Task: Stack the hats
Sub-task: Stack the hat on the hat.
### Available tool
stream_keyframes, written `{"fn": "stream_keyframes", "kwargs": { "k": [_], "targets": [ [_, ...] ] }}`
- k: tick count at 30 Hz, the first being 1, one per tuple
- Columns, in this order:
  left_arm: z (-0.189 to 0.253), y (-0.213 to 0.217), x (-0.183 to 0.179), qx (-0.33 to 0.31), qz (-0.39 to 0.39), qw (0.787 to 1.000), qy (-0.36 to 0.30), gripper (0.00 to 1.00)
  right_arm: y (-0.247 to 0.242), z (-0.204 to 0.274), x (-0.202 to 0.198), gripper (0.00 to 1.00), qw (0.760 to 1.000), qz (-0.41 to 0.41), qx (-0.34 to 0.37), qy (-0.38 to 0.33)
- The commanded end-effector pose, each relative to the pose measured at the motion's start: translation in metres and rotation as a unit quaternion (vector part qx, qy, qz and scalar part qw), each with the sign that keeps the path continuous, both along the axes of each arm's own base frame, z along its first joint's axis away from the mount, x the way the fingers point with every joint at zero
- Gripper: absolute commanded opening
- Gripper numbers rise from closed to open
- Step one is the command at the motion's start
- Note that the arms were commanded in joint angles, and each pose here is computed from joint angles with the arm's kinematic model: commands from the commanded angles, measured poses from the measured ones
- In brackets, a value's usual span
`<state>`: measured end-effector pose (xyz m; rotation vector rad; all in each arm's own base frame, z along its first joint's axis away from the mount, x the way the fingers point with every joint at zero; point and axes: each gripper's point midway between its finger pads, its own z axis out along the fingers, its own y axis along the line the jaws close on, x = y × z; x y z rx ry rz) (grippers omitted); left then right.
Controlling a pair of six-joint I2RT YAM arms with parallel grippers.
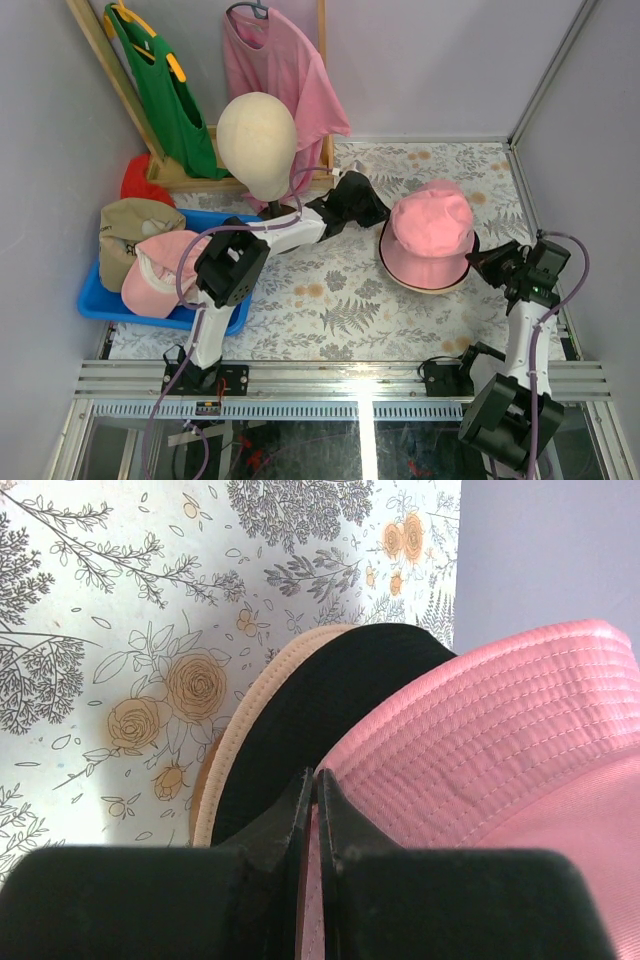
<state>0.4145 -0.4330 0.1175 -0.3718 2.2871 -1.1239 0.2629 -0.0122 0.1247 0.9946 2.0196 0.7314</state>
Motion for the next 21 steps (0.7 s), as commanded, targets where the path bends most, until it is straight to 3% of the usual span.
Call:
{"fn": "stream_keyframes", "kwargs": {
  "k": [1,4,6,11,16,21],
  "targets": [
    [-0.037,0.018,0.000,0.053,-0.003,0.998,0.024,0.00,0.022,-0.025,-0.026,0.00,0.998,0.024,0.028,0.057],
    [-0.029,0.021,-0.002,0.035,-0.001,0.999,0.015,0.10,0.027,-0.021,-0.028,0.00,0.998,0.039,0.025,0.051],
    [-0.024,0.026,-0.005,0.028,0.006,1.000,0.011,0.24,0.026,-0.017,-0.028,0.02,0.998,0.044,0.015,0.049],
    [-0.011,0.048,-0.009,0.033,0.032,0.999,0.002,0.51,0.020,-0.002,-0.024,0.20,0.998,0.042,-0.005,0.042],
    [0.000,0.069,-0.010,0.033,0.051,0.998,-0.003,0.59,0.015,0.011,-0.019,0.30,0.999,0.036,-0.017,0.033],
    [0.020,0.080,-0.013,0.006,0.066,0.998,-0.017,0.61,0.008,0.021,-0.014,0.32,0.999,0.028,-0.031,0.026]
  ]
}}
